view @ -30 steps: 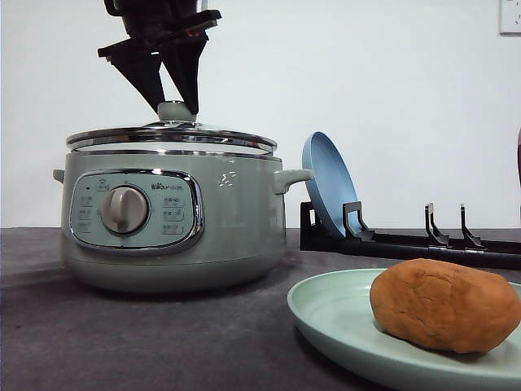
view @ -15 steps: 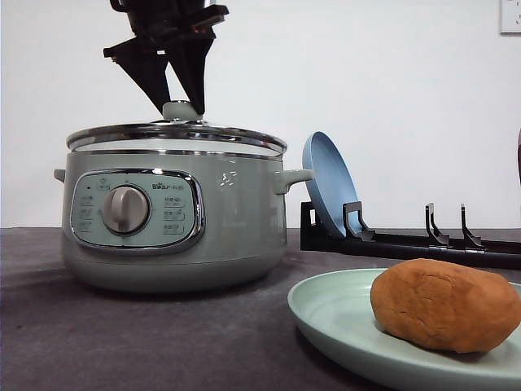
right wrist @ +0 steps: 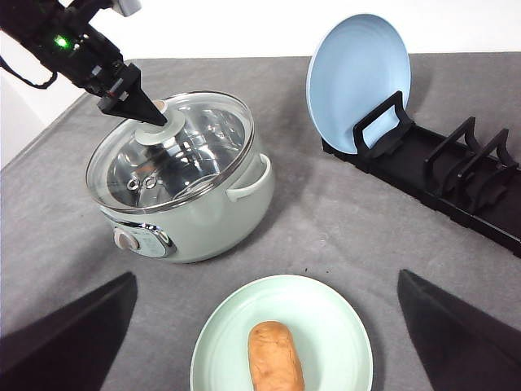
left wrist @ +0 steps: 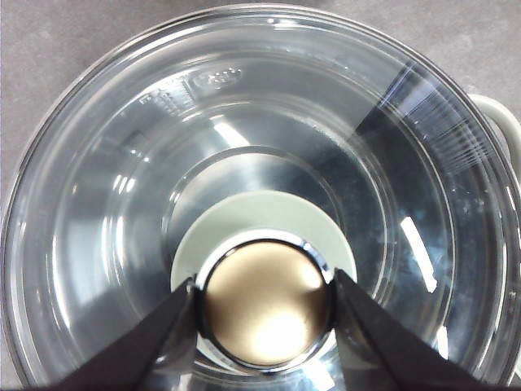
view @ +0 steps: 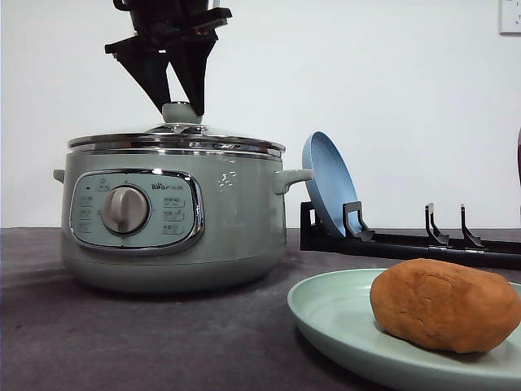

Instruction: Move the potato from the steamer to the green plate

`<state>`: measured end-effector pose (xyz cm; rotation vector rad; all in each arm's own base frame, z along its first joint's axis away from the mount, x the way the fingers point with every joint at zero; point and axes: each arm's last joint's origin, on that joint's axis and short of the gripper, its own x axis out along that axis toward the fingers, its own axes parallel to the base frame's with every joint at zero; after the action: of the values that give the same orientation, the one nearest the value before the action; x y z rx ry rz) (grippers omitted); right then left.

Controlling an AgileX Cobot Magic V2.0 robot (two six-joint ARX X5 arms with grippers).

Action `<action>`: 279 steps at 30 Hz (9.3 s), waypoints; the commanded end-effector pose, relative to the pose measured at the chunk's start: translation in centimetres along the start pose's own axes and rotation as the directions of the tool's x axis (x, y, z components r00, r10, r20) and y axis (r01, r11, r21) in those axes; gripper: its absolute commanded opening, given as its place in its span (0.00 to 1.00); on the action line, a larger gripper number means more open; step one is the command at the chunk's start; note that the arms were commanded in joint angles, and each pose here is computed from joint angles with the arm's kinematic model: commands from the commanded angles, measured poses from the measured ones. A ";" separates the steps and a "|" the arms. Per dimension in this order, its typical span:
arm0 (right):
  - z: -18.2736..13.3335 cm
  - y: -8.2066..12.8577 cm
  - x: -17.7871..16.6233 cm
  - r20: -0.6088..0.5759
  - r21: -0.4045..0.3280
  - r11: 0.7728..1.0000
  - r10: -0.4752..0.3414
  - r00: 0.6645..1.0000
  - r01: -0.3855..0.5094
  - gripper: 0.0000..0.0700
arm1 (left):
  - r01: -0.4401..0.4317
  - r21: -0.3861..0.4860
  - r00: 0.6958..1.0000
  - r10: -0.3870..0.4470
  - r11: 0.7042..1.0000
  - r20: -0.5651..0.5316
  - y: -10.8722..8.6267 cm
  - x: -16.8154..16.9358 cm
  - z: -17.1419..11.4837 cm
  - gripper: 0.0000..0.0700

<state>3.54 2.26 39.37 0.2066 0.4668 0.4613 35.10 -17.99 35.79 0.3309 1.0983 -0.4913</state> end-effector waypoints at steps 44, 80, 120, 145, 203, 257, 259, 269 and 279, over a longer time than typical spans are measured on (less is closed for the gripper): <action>0.4 0.2 -0.3 0.019 0.008 1.000 0.018 1.000 -0.019 0.93 | -0.015 0.014 0.997 0.014 1.000 0.072 0.3 -0.1 1.0 0.00; 0.4 0.3 -0.3 0.000 -0.028 0.997 0.066 0.998 -0.066 0.93 | -0.012 -0.030 0.990 0.016 0.999 0.137 -0.3 -6.6 -1.2 1.00; -2.3 -0.6 1.6 -0.014 -0.157 0.986 0.047 0.999 -0.048 0.90 | 0.038 -0.118 0.729 0.053 0.992 0.683 -3.0 -17.4 -29.4 1.00; -2.2 -0.5 1.5 0.000 -0.132 0.989 0.059 0.998 -0.058 0.01 | 0.044 -0.122 0.725 0.053 0.992 0.686 -3.0 -17.4 -29.3 0.02; -2.1 -0.5 1.5 0.001 -0.132 0.989 0.059 0.998 -0.058 0.01 | -0.225 -0.490 0.520 0.529 0.842 0.670 1.3 5.7 -37.1 0.02; -18.2 -11.3 13.0 0.303 -0.011 0.904 -0.404 0.863 0.427 0.01 | -0.224 -0.490 0.521 0.528 0.843 0.671 1.3 5.7 -37.1 0.02; -18.1 -11.3 13.0 0.315 -0.018 0.904 -0.401 0.860 0.428 0.01 | -0.224 -0.490 0.521 0.528 0.843 0.671 1.3 5.7 -37.1 0.02; -18.1 -11.3 13.1 0.332 -0.033 0.902 -0.397 0.855 0.431 0.01 | -0.224 -0.490 0.520 0.528 0.843 0.671 1.3 5.7 -37.1 0.02; -18.1 -11.3 13.1 0.339 -0.033 0.902 -0.396 0.854 0.431 0.01 | -0.224 -0.490 0.520 0.528 0.843 0.671 1.3 5.7 -37.1 0.03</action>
<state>9.59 0.07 15.27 0.0769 0.1579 0.0200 9.47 0.01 15.66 0.0022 0.1539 0.0044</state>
